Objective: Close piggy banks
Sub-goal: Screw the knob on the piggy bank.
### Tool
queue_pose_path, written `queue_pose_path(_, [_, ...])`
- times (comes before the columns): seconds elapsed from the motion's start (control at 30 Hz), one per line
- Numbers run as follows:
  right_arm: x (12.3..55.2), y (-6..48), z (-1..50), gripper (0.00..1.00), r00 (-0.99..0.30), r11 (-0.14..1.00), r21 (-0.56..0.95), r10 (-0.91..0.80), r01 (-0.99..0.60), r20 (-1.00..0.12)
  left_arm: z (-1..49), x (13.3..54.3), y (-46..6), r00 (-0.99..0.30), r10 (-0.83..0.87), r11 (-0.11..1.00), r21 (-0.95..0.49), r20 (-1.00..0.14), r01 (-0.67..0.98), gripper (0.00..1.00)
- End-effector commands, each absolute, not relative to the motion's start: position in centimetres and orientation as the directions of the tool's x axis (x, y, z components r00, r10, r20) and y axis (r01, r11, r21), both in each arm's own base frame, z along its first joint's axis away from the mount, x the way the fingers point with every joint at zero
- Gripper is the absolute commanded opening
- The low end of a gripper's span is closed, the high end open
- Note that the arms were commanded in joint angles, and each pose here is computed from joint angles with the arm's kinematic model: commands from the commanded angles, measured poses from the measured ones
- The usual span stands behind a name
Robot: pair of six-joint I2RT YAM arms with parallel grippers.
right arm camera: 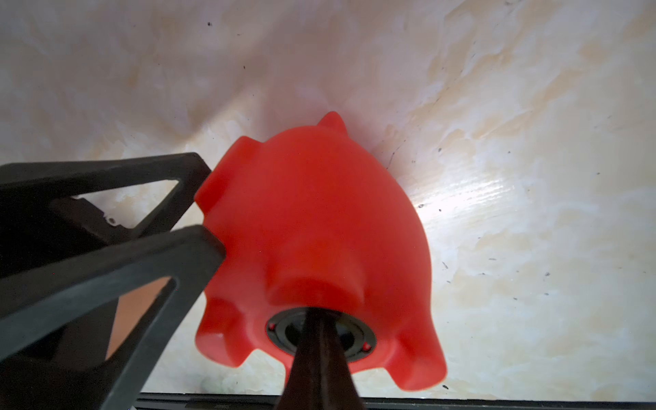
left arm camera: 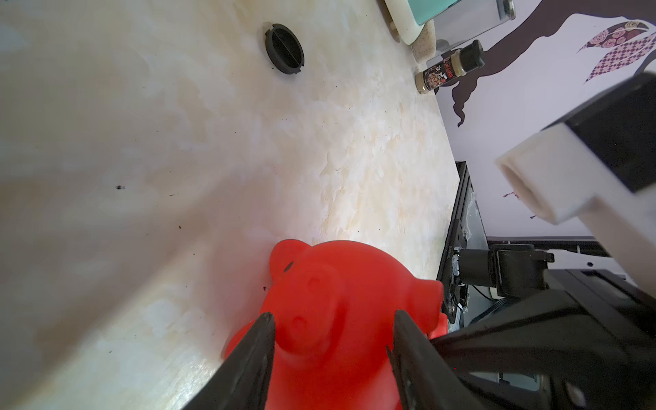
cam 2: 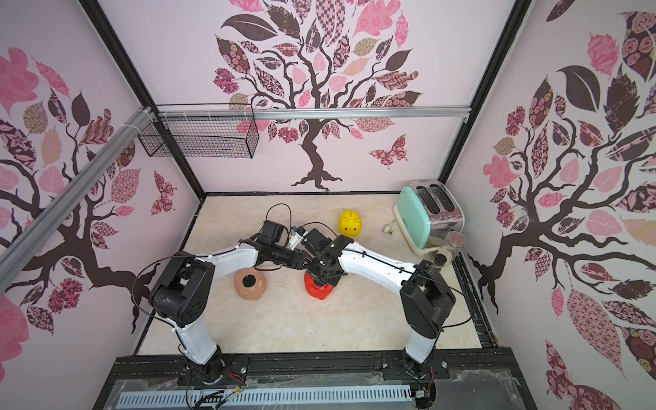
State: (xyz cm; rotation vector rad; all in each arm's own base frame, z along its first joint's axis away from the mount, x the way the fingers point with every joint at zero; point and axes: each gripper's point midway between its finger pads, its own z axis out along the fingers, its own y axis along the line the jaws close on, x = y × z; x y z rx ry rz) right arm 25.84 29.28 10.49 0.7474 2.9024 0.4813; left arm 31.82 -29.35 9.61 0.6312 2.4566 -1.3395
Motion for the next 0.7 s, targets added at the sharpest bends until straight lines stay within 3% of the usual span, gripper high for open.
queue_pose_path(0.0, [25.9, 29.9, 9.4, 0.01, -0.848, 0.787, 0.359, 0.529, 0.502, 0.028, 8.0, 30.6, -29.4, -0.877, 0.286, 0.498, -0.722, -0.386, 0.48, 0.55])
queue_pose_path(0.67, [26.4, 29.8, 10.9, 0.04, -0.84, 0.768, 0.393, 0.542, 0.506, 0.023, 7.6, 30.7, -29.3, -0.881, 0.289, 0.506, -0.721, -0.375, 0.473, 0.54])
